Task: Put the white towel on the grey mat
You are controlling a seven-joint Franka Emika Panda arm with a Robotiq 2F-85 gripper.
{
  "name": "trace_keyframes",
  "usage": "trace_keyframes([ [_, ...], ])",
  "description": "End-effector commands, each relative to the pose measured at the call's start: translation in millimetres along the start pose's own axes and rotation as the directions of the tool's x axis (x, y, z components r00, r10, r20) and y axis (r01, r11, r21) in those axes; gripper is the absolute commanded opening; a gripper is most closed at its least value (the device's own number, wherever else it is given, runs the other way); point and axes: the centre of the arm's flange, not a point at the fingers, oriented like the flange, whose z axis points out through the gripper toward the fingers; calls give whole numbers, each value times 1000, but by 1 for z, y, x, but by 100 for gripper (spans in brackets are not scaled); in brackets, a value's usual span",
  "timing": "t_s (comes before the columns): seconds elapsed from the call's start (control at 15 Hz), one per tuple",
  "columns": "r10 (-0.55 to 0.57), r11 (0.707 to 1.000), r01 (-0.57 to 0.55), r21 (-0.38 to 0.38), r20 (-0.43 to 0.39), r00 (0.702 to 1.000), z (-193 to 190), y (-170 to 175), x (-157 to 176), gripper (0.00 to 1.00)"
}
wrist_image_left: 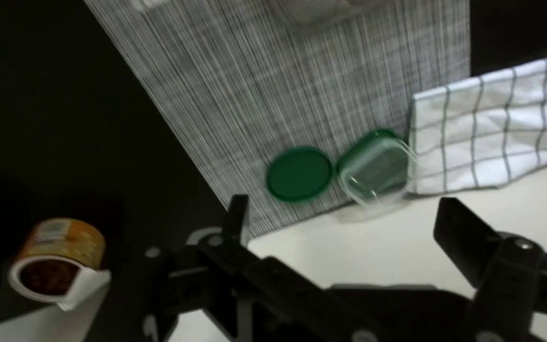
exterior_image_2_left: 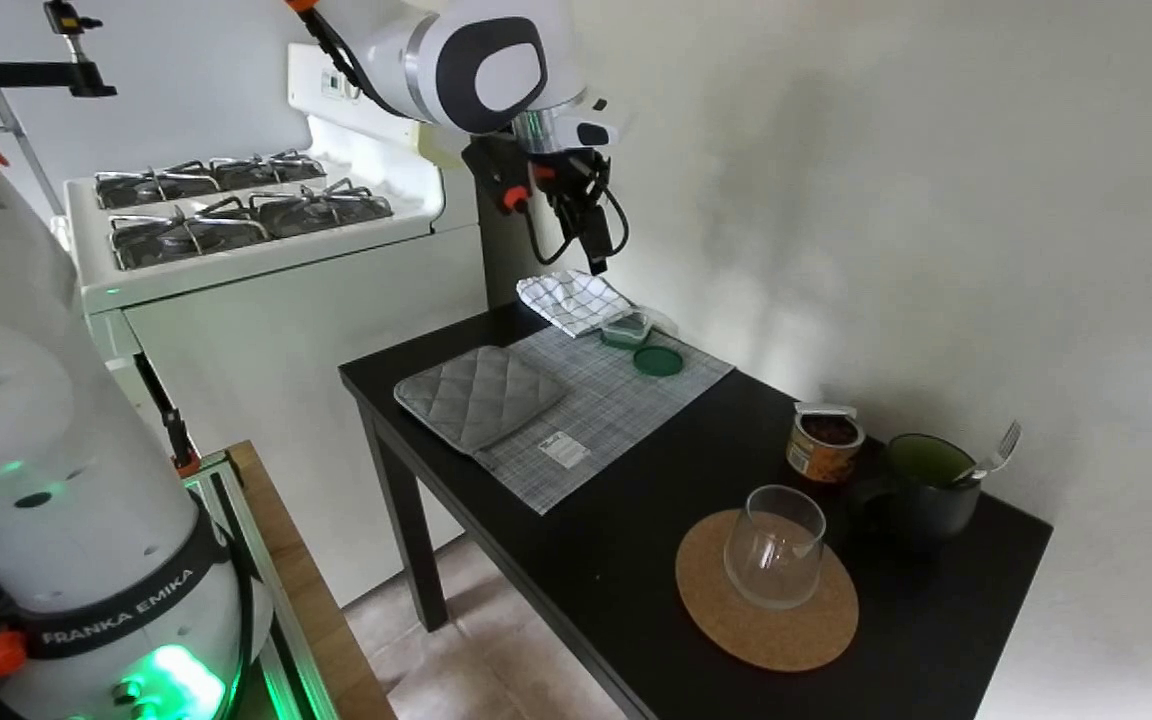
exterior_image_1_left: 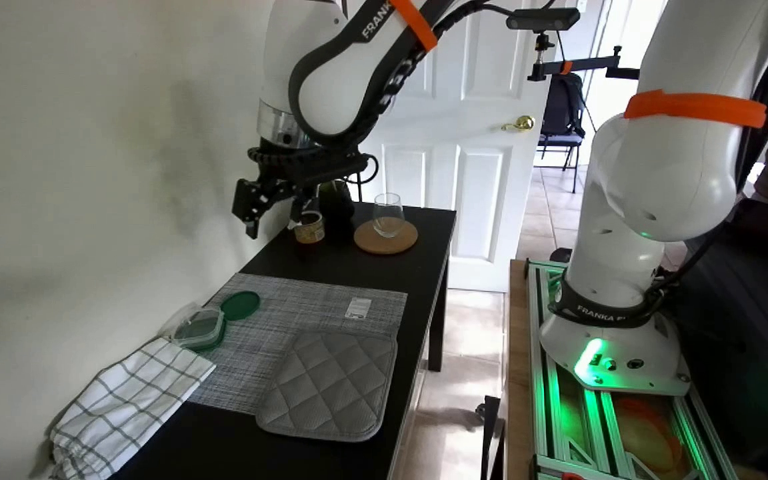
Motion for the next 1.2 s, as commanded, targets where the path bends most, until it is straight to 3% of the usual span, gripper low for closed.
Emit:
trace_keyframes([
  [0.0, -20, 992, 35, 120, -117, 993, 64, -58, 14, 100],
  [0.13, -16, 979, 42, 199, -128, 992, 90, -87, 7, 100],
  [0.4, 4, 937, -10, 350, 17, 1000, 136, -136, -32, 100],
  [0.47, -1, 962, 9, 273, -31, 1000, 110, -136, -38, 100],
  [0.6, -12, 956, 14, 293, -10, 1000, 119, -149, -44, 100],
  [1.13, 6, 960, 3, 282, -31, 1000, 114, -138, -33, 100],
])
